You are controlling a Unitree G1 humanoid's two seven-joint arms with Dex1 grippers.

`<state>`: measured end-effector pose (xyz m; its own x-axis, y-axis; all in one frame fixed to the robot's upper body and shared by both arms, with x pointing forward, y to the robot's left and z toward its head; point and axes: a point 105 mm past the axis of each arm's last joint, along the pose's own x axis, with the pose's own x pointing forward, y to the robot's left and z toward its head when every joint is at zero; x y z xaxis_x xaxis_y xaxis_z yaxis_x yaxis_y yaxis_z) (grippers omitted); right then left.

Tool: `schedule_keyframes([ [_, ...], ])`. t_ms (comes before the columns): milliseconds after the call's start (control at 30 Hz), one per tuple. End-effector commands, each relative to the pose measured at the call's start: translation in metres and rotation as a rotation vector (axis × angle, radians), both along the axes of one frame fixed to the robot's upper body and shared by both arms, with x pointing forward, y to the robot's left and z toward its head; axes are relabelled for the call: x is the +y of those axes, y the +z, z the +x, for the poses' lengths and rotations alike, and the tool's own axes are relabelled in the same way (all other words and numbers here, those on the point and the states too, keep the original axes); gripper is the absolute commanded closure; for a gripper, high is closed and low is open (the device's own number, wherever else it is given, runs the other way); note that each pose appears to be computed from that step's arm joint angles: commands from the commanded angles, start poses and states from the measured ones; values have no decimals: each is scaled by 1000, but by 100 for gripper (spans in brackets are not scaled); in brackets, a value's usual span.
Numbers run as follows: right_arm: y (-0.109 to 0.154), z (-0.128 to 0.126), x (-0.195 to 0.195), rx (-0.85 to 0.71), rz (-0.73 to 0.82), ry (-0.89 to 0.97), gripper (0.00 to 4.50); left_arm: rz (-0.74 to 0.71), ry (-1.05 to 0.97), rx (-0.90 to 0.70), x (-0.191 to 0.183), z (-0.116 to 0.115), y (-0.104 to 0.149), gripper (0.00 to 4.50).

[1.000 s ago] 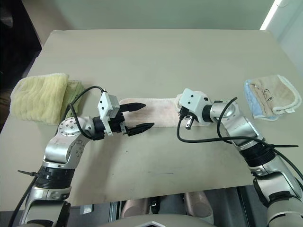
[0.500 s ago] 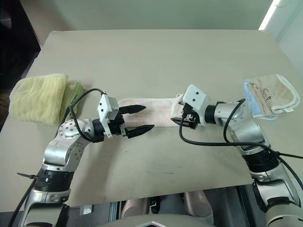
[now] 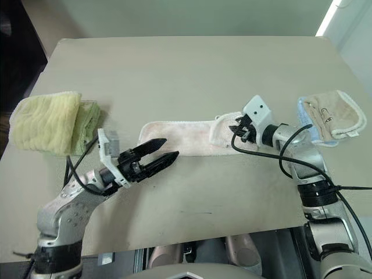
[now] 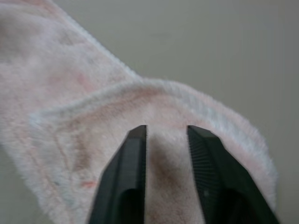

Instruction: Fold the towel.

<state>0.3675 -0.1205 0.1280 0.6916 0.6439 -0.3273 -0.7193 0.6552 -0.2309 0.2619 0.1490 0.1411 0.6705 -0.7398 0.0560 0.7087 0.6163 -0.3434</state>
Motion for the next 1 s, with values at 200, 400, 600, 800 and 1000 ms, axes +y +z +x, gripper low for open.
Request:
schedule_keyframes([
  [200,-22,5,1,21,-20,7,449,-59,131,105,2,-15,-4,0],
  [400,-27,5,4,22,-7,5,449,-77,239,239,4,-16,-26,0],
  [600,3,5,11,-104,34,46,449,-277,422,391,16,-2,-34,0],
  [800,36,-2,22,-213,95,112,449,-451,569,496,33,14,-37,0],
  [1000,66,-13,25,-286,163,162,449,-485,643,583,39,22,-45,0],
])
